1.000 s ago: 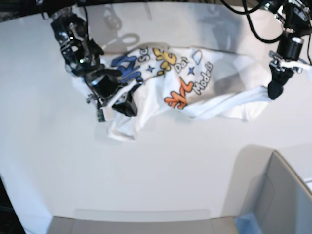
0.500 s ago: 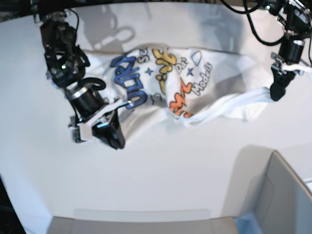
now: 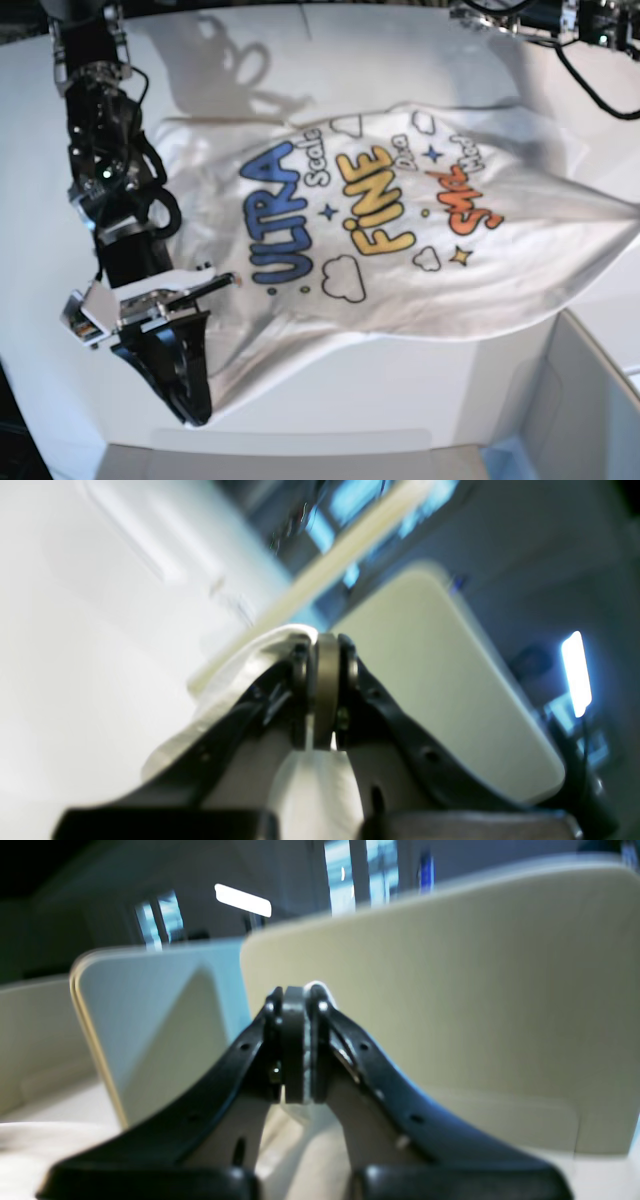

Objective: Layout the t-shirt on the table in an organized manner, then fold the t-shirt properly
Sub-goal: 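Lift the shirt with both grippers, shake it open and lay it flat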

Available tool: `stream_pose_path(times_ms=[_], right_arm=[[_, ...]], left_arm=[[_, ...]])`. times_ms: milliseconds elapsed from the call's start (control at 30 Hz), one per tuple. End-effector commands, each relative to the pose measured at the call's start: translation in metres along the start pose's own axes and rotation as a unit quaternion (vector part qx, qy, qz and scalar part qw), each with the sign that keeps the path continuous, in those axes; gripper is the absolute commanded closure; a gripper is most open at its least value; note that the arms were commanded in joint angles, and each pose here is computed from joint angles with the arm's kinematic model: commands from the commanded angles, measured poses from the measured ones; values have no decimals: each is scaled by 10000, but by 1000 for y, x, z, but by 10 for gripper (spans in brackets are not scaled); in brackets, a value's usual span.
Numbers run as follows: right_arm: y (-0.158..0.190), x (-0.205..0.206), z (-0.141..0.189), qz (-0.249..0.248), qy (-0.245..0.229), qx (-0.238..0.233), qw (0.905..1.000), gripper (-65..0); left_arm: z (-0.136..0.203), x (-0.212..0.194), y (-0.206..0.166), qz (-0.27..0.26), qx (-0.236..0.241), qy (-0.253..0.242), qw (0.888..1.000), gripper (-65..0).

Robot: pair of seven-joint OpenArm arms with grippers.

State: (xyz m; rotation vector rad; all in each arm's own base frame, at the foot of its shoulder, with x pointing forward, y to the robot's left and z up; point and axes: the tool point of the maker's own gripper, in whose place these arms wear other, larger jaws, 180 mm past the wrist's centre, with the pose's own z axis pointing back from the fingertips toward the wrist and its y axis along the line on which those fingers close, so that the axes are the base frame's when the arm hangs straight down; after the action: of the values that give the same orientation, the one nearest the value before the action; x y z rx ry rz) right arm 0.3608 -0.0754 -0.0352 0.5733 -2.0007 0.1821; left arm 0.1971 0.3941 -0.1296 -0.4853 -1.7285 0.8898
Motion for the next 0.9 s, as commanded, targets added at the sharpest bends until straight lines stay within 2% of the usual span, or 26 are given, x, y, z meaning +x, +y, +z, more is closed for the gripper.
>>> stream_pose_path(times_ms=[0, 200, 300, 433, 600, 633, 700, 733, 867], right_arm=[[1, 28, -6, 129, -477, 68, 9988, 0], [1, 59, -10, 139, -1187, 91, 9928, 0], [4, 74, -11, 49, -1570, 96, 9875, 0], [8, 85, -16, 3, -1788, 128, 9838, 0], [-1, 95, -25, 109, -1904, 67, 9816, 0], [-8, 92, -27, 124, -1846, -28, 9827, 0], [-26, 77, -39, 179, -1460, -235, 9888, 0], [-38, 66, -44, 188, -1208, -375, 9918, 0], [-73, 15, -59, 7, -419, -820, 9958, 0]], left_arm=[[5, 24, -16, -115, -313, -342, 9989, 0], [5, 44, -29, -346, -523, -490, 9968, 0], [3, 60, -35, -421, -624, -780, 9941, 0], [3, 81, -46, -600, -744, -1120, 9891, 0], [-1, 110, -72, -738, -1157, -1597, 9776, 0], [-2, 114, -75, -724, -1222, -1672, 9756, 0], [-28, 95, -99, -701, -1652, -1274, 9755, 0], [-43, 82, -106, -740, -1707, -1032, 9771, 0], [-96, 36, -102, -547, -1553, -264, 9860, 0]])
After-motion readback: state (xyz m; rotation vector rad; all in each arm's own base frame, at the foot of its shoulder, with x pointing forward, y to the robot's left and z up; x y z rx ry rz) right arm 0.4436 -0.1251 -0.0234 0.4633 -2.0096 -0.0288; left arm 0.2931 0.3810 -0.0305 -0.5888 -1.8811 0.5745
